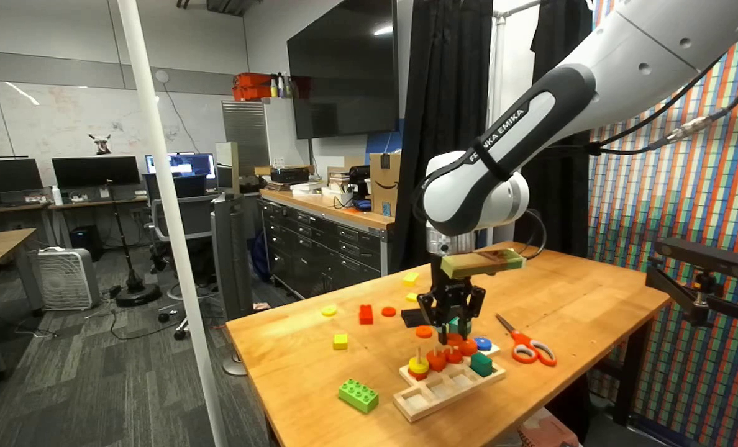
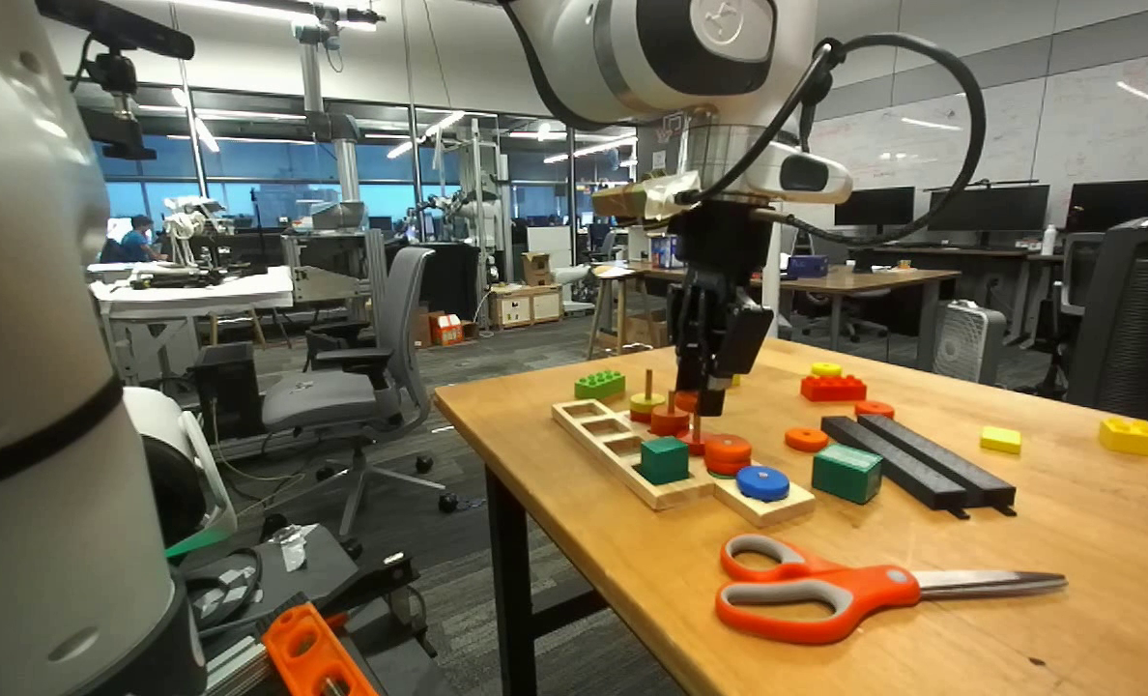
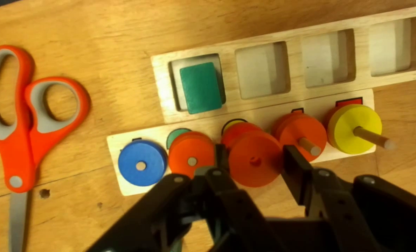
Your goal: Put the orange circle onto the wooden object.
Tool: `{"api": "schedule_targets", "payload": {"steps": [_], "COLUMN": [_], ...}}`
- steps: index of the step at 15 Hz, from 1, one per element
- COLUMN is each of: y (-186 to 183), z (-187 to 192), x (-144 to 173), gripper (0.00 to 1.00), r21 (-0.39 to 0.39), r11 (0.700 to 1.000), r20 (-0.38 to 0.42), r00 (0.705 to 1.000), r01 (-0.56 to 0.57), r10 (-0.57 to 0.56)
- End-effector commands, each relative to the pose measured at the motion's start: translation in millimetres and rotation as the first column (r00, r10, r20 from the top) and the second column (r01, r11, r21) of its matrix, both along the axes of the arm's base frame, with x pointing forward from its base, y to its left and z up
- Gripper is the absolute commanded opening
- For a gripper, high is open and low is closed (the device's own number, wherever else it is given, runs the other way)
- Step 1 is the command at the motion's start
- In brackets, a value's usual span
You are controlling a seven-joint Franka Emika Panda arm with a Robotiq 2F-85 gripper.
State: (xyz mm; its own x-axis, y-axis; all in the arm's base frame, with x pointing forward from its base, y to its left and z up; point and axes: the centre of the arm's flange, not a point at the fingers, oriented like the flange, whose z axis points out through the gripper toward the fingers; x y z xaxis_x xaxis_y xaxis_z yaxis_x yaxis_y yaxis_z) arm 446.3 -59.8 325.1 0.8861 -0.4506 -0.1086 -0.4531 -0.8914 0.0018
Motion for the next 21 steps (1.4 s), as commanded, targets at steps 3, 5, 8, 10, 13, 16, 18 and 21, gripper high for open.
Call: {"api": "schedule_targets", "payload": {"steps": [3,5,8,10,13,16,18,21], "y": [-1.5,-1.3,-1.1,-0.8,-0.2,0.0,0.1,-1.1], "z": [1.9,1.2,-1.5,-2.3,-1.3,-0.9,-0.8,-0.9], "x": [-7.5,-8.0,-7.8,-6.5,-4.8,-4.2,-3.7,-1.7], "gripper": [0.18,0.18,0.18,0.18,0.18,0.18,0.18,0.18], "r21": [0.036,0.041,0.046,0.046,0.045,0.046,0.045,0.041], "r11": [0.999,0.999,0.999,0.999,0.999,0.999,0.999,0.999], "r20": [0.0,-0.003,-0.007,-0.008,-0.005,-0.004,-0.003,0.003], "r00": [1.0,1.0,1.0,1.0,1.0,1.0,1.0,1.0], "r01": [0.006,0.007,0.007,0.006,0.003,0.0,-0.001,0.004], "r10": [-0.006,-0.007,-0.007,-0.006,-0.003,0.0,0.002,-0.004]}}
